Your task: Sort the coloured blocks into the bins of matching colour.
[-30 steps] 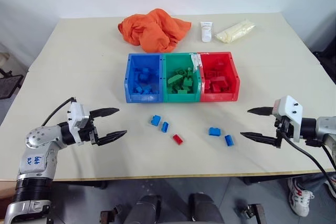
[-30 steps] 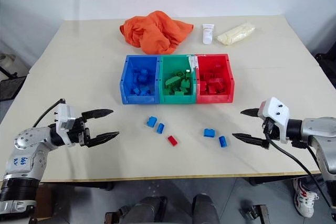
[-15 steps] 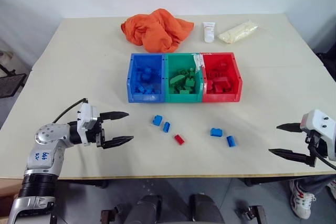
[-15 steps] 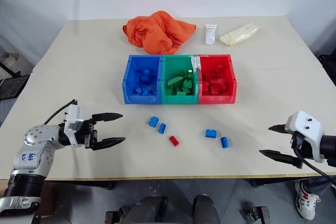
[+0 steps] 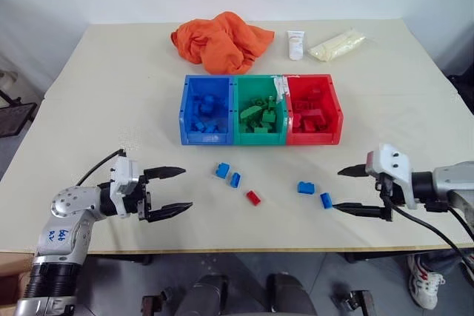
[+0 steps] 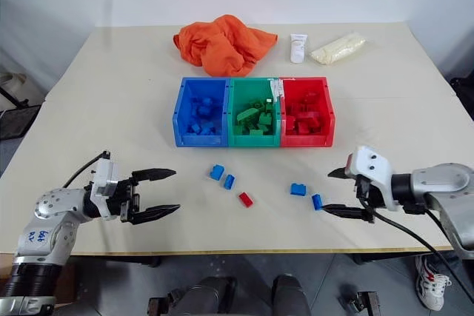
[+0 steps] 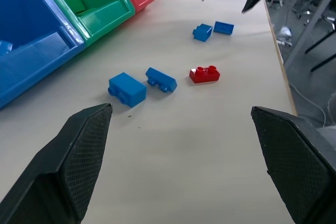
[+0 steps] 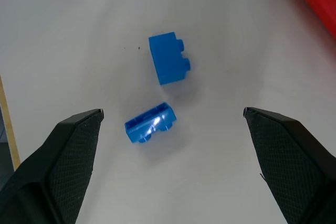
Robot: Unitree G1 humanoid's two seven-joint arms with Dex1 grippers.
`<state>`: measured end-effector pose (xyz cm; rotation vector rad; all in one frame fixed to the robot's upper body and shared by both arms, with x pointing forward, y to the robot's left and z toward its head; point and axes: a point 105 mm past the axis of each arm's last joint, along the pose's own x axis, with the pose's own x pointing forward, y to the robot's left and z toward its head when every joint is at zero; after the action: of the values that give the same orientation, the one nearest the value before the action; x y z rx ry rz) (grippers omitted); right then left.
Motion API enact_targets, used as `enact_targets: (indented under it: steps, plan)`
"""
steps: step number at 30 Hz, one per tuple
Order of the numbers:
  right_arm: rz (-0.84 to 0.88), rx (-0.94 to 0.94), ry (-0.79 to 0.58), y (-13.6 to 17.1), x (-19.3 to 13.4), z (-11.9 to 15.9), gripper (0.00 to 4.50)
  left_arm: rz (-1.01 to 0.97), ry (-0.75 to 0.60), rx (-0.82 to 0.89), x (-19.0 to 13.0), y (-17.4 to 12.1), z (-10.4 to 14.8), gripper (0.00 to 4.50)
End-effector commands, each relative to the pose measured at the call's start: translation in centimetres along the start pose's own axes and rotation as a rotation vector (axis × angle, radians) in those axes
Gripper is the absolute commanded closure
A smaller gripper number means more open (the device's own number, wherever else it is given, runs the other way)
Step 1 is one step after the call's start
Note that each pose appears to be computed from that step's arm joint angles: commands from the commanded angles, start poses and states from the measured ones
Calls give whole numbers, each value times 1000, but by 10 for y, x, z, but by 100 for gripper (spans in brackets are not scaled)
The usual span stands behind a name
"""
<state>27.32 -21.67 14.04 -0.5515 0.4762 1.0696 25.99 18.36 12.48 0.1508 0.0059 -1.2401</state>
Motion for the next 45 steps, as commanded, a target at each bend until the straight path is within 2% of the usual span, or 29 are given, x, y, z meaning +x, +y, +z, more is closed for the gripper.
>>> enact_targets:
  steps: [1, 7, 11, 17, 18, 21, 26, 31, 34, 39, 45]
  plan:
    - [20, -15, -6, -1, 11, 1, 0, 14, -26, 27, -4, -5, 11, 1]
    - [81, -12, 13, 6, 27, -10, 0, 32, -34, 19, -4, -10, 12, 1]
    - [90, -16, 43, 9, 32, -18, 92, 43, -36, 20, -5, -10, 13, 0]
    - [61, -28, 6, 6, 31, -11, 303, 55, -39, 24, -5, -8, 13, 0]
    - [56, -33, -2, 5, 30, -9, 313, 56, -41, 26, -5, -7, 13, 0]
    - [35, -49, -34, 4, 25, 2, 313, 59, -47, 33, -3, -5, 14, 0]
    - [-45, -84, -152, -11, 13, 44, 313, 63, -54, 45, -2, -1, 14, 0]
    - [-93, -129, -298, -29, 15, 105, 313, 72, -57, 58, -2, 5, 14, 0]
    - [-93, -163, -363, -36, 31, 135, 313, 84, -57, 71, -3, 9, 14, 0]
    - [-107, -198, -447, -54, 89, 189, 313, 108, -67, 99, -3, 18, 16, 0]
    - [-93, -226, -554, -50, 148, 246, 313, 103, -72, 122, 1, 23, 19, 0]
